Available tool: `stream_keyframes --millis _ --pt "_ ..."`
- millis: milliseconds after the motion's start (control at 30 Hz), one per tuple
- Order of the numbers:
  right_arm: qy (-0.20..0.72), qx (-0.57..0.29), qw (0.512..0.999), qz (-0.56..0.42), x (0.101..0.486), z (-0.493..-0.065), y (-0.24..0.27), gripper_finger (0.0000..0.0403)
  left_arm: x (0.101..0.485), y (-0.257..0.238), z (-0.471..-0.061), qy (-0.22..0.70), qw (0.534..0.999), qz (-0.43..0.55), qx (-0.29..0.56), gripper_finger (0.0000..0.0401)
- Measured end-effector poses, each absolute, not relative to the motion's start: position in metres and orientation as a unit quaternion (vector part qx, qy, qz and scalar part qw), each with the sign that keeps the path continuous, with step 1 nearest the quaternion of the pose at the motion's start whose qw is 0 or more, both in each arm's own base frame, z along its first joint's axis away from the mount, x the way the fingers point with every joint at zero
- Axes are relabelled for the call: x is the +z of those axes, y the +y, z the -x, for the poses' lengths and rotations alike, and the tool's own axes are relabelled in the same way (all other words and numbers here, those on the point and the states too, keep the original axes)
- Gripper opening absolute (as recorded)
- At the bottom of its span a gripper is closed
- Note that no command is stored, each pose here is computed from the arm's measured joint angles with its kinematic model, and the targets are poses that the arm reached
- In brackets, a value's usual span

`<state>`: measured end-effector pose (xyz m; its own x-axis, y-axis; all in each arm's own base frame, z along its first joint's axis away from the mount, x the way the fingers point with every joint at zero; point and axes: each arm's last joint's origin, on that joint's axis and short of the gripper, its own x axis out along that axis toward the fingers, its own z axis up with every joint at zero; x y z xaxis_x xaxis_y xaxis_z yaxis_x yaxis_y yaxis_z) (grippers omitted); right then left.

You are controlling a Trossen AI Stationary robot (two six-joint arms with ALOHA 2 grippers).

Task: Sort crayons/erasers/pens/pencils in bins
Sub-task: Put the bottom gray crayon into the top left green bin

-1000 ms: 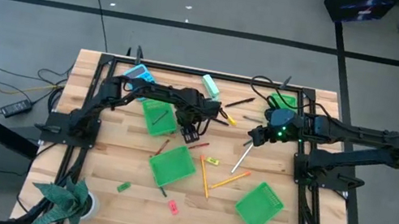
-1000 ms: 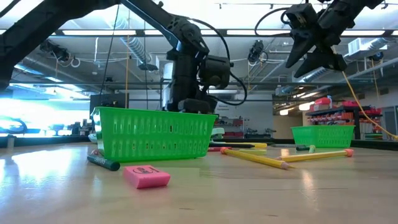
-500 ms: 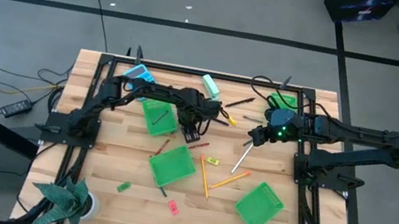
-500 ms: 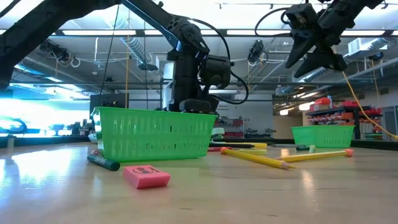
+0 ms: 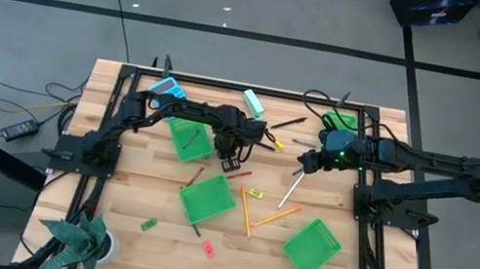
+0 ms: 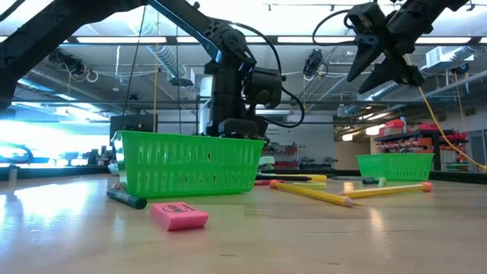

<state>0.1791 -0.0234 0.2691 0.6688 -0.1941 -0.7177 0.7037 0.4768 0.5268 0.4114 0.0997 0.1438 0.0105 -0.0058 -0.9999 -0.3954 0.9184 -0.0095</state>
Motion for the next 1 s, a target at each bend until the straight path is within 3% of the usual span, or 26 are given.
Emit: stream_keyframes --millis 333,767,1000 --pt "0.300 -0.260 0.808 -0.435 0.270 -0.180 -0.022 0.0168 0.152 0.097 -0.407 0.700 0.684 0.161 0.127 0.0041" --pt "0.308 -0.250 0.817 -0.420 0.270 -0.180 -0.022 0.0168 0.244 0.103 -0.433 0.625 0.767 0.112 0.092 0.0037" --pt "0.310 -0.247 0.821 -0.412 0.270 -0.180 -0.022 0.0168 0.259 0.096 -0.425 0.659 0.749 0.049 0.041 0.0025"
